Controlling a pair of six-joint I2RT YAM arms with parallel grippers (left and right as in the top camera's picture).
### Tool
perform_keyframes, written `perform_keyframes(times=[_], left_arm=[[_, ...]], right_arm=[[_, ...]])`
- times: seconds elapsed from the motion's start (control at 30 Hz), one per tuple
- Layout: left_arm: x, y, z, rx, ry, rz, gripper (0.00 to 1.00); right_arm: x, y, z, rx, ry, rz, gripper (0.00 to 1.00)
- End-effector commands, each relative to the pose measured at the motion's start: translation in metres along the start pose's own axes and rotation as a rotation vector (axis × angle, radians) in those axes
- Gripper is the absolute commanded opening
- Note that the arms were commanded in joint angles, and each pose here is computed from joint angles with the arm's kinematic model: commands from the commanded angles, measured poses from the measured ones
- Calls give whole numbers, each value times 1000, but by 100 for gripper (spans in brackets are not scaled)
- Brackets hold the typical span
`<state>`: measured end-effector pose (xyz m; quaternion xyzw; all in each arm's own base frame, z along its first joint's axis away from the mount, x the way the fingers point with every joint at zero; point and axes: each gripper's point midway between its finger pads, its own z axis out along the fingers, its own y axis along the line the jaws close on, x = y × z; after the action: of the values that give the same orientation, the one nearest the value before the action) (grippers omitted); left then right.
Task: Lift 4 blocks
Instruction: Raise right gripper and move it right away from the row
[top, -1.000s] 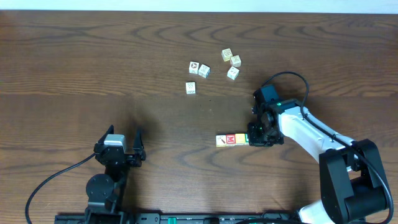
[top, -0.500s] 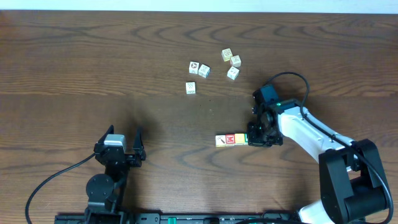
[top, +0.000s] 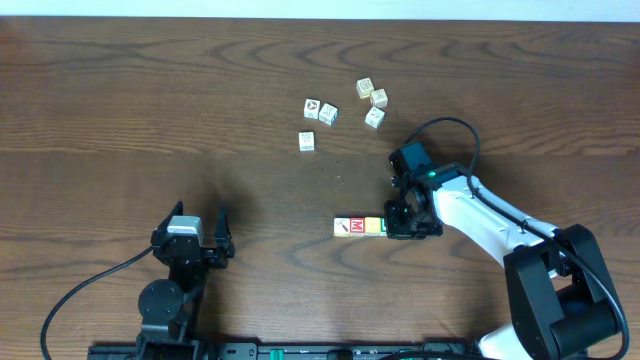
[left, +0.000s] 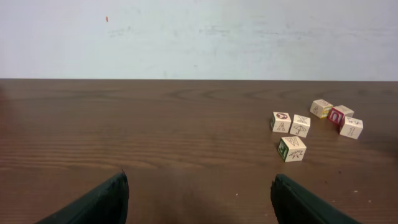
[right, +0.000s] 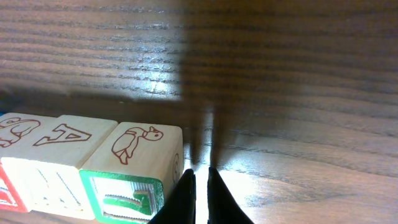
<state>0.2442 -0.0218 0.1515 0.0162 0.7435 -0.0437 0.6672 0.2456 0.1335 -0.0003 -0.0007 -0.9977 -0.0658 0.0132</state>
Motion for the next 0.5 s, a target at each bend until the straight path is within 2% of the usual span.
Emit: perform_keyframes(times=[0.0,0.2,0.37,0.47], left_arm=[[16,3,0,-16,51,-4,73],[16,3,0,-16,51,-4,73],[16,3,0,-16,51,-4,73],[16,3,0,-16,51,-4,73]], right_arm=[[-3,-9,0,64,-31,11,8],[-14,-26,-3,157,-84,17,12],[-41,-37,-22,222,-192,35,14],[-63,-28,-45,191,-272,32,15]])
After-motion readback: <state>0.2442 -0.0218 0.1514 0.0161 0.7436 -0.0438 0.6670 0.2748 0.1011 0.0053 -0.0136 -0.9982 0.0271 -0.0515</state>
